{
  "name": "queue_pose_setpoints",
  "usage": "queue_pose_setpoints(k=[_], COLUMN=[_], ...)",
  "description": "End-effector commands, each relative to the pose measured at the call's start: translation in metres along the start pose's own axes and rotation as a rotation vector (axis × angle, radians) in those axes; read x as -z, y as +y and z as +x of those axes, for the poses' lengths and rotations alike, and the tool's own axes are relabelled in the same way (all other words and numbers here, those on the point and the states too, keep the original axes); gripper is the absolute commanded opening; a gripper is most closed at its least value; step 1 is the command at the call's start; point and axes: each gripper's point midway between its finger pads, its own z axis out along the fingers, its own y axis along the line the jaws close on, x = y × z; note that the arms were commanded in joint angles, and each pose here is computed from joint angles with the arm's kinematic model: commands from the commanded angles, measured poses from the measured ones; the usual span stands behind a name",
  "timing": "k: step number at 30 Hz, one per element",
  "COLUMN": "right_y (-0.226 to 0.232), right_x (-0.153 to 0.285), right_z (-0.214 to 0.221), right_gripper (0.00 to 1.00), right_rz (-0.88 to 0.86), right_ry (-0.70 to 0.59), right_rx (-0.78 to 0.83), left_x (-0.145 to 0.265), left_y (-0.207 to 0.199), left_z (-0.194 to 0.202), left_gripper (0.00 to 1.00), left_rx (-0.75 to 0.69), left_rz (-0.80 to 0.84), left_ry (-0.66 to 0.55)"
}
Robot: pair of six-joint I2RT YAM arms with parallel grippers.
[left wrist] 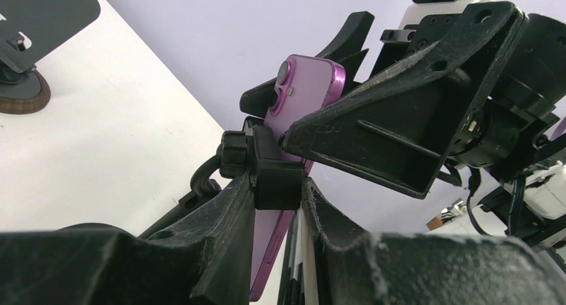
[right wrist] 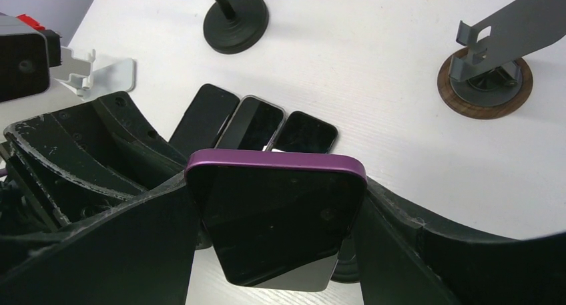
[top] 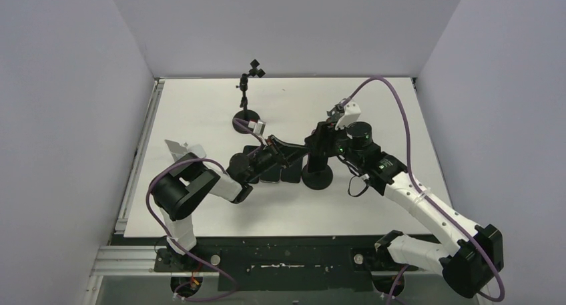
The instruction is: Remove the phone from the phone stand
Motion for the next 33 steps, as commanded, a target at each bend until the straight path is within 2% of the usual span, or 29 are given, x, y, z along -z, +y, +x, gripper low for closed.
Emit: queue_pose_setpoints(k=[1, 12, 21, 22, 25, 27, 28, 33], right_y=[0.051, 0.065, 0.069, 0.07, 0.072, 0.072, 0.072, 0.071], right_x=[0.019, 0.032, 0.04, 0.041, 0.045, 0.047, 0.048, 0.051], right_z=[-0.019, -0.026, -0.042, -0.045, -0.054, -0.059, -0.061, -0.07], right_gripper=[0.0, 0.0, 0.0, 0.0, 0.0, 0.0, 0.0, 0.0], right_rz=[-0.262, -0.4, -0.422, -0.421, -0.421, -0.415, -0.411, -0.387], right_ry=[-0.063, -0.098, -0.131, -0.136, -0.153, -0.161, -0.163, -0.168], right_rx=[-0.061, -0.073, -0.083, -0.085, -0.088, -0.085, -0.086, -0.095], left_x=[-0.003, -0.005, -0.006, -0.005, 0.0, 0.005, 0.008, 0.033], left_y=[-0.028, -0.03, -0.028, -0.027, -0.027, -0.028, -0.03, -0.029], left_z=[-0.032, -0.028, -0.024, -0.024, -0.026, -0.03, -0.033, -0.046], left_gripper=[0.0, 0.0, 0.0, 0.06, 0.34, 0.46, 0.5, 0.6], left_rx=[-0.011, 0.004, 0.024, 0.022, 0.015, 0.002, -0.009, -0.055], left_rz=[0.137, 0.152, 0.157, 0.158, 0.149, 0.139, 0.137, 0.073], left_ry=[-0.121, -0.1, -0.077, -0.075, -0.078, -0.092, -0.1, -0.123])
